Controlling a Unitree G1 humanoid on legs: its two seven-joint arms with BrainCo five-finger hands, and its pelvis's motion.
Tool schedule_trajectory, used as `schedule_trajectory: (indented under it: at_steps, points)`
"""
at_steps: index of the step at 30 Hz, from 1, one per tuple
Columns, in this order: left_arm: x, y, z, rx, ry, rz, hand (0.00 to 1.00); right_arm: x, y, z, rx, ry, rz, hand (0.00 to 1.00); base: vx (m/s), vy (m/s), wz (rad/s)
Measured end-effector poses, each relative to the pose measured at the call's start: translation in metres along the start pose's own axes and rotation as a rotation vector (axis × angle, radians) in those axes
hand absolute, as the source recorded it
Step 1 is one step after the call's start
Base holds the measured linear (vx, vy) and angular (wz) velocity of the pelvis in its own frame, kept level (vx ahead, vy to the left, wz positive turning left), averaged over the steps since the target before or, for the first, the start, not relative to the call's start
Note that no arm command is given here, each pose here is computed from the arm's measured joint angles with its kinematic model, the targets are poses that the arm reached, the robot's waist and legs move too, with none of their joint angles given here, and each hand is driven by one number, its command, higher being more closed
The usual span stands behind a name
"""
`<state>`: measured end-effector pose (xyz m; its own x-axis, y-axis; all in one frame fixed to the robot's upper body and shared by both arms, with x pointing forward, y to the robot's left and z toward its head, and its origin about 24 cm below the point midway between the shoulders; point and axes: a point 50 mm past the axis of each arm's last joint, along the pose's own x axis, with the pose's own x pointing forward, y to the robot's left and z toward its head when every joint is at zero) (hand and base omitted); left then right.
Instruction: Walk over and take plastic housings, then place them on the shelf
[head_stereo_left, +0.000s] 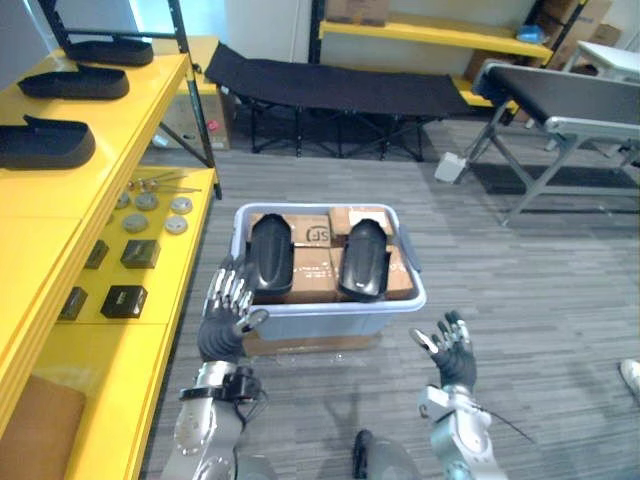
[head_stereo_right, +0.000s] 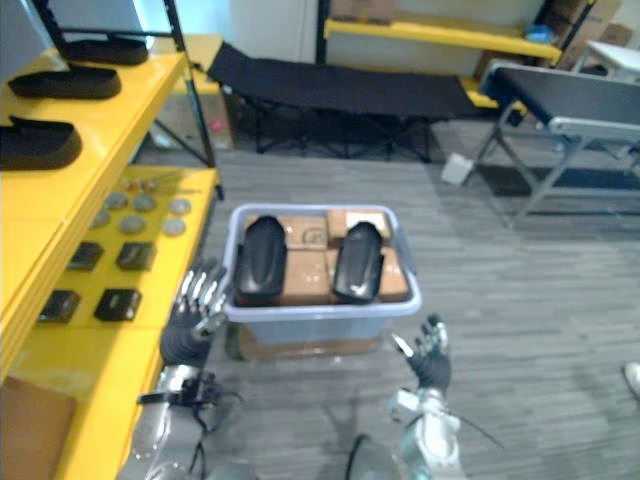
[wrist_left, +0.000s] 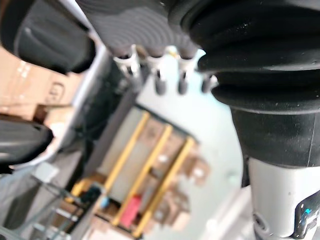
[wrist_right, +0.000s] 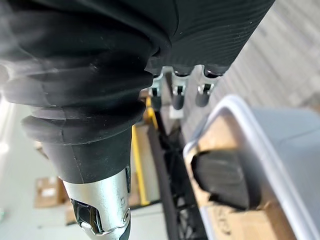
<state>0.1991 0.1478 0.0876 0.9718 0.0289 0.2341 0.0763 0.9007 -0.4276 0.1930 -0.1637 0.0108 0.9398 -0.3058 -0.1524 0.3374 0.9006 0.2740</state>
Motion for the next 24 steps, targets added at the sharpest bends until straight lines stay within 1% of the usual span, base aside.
schedule_trajectory:
  at_steps: [4,6,8,10,12,15,17,20,22,24]
  points:
    - [0.002,0.002,-0.003,-0.018,0.007,0.032,0.0,0.002,-0.002,0.003,-0.024,-0.014,0.018,0.0,0.11,-0.264,0.41]
    - [-0.003,-0.003,-0.013,-0.092,0.052,0.047,0.0,0.001,-0.012,0.003,-0.089,-0.008,0.015,0.0,0.25,-0.307,0.24]
    - [-0.006,-0.002,-0.018,-0.128,0.077,0.07,0.0,0.0,-0.012,0.003,-0.094,0.001,0.016,0.0,0.29,-0.279,0.22]
    - [-0.01,-0.003,-0.025,-0.155,0.106,0.08,0.0,-0.003,-0.02,0.001,-0.111,0.023,0.005,0.0,0.3,-0.264,0.43]
    - [-0.008,-0.012,-0.03,-0.181,0.125,0.026,0.0,-0.005,-0.042,0.004,-0.13,0.017,-0.076,0.0,0.3,-0.176,0.81]
    - [-0.009,-0.011,-0.036,-0.174,0.165,0.029,0.0,-0.003,-0.062,0.014,-0.188,-0.022,-0.147,0.0,0.19,-0.006,0.43]
    - [-0.011,-0.01,-0.037,-0.173,0.173,0.029,0.0,-0.001,-0.064,0.016,-0.192,-0.029,-0.172,0.0,0.1,0.101,0.01]
    - [-0.014,-0.009,-0.039,-0.164,0.192,-0.01,0.0,0.001,-0.066,0.011,-0.219,-0.029,-0.267,0.0,0.09,0.19,-0.11]
    - [-0.014,-0.006,-0.039,-0.13,0.211,-0.036,0.0,0.004,-0.065,0.009,-0.237,-0.042,-0.327,0.0,0.05,0.19,-0.04]
    - [-0.014,-0.005,-0.039,-0.115,0.22,-0.053,0.0,0.006,-0.074,0.004,-0.232,-0.027,-0.433,0.0,0.02,0.119,-0.07]
